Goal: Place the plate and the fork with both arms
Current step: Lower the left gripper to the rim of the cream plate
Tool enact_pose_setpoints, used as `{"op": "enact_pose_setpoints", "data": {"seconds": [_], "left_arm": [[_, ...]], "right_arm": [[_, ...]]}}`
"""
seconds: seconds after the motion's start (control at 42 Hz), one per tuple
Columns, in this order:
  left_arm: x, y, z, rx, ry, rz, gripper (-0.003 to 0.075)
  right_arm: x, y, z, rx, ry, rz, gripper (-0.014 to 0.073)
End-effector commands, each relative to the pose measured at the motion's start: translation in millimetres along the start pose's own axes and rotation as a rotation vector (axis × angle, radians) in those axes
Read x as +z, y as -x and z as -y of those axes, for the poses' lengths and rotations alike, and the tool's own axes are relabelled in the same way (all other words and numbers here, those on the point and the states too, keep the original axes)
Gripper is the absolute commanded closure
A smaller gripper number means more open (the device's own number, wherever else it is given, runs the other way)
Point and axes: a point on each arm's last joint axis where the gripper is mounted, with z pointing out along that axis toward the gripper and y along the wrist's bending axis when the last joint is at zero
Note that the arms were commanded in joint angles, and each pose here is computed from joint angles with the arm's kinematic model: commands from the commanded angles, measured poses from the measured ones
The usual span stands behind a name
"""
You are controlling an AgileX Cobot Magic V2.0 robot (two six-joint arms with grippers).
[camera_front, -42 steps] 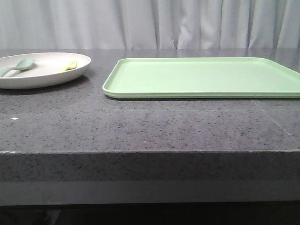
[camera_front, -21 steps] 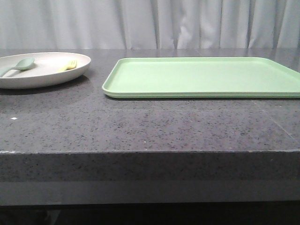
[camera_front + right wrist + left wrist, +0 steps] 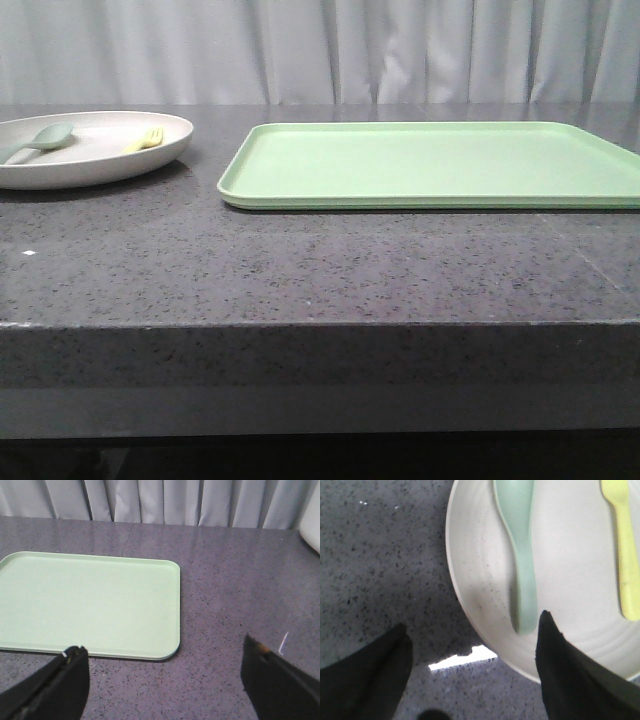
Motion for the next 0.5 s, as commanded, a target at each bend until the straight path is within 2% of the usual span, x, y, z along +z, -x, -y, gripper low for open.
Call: {"op": "enact_pose_setpoints", "data": {"seconds": [0.0, 0.19, 0.476], "left_arm": [[-14.9, 16.4, 7.1, 0.024, -0.051, 0.054, 0.0217], [1.4, 31.3, -5.1, 0.025, -0.053, 0.061, 0.0220], [21.1, 38.7, -12.7, 0.005, -0.084, 0.065, 0.0320]], "right_arm": [[-0.9, 16.2, 0.3, -0.014, -0.008, 0.091, -0.0041], [-0.9, 16.1, 0.3, -0.014, -0.008, 0.090, -0.0041], [-0.9, 16.1, 0.3, -0.014, -0.008, 0.090, -0.0041]]}}
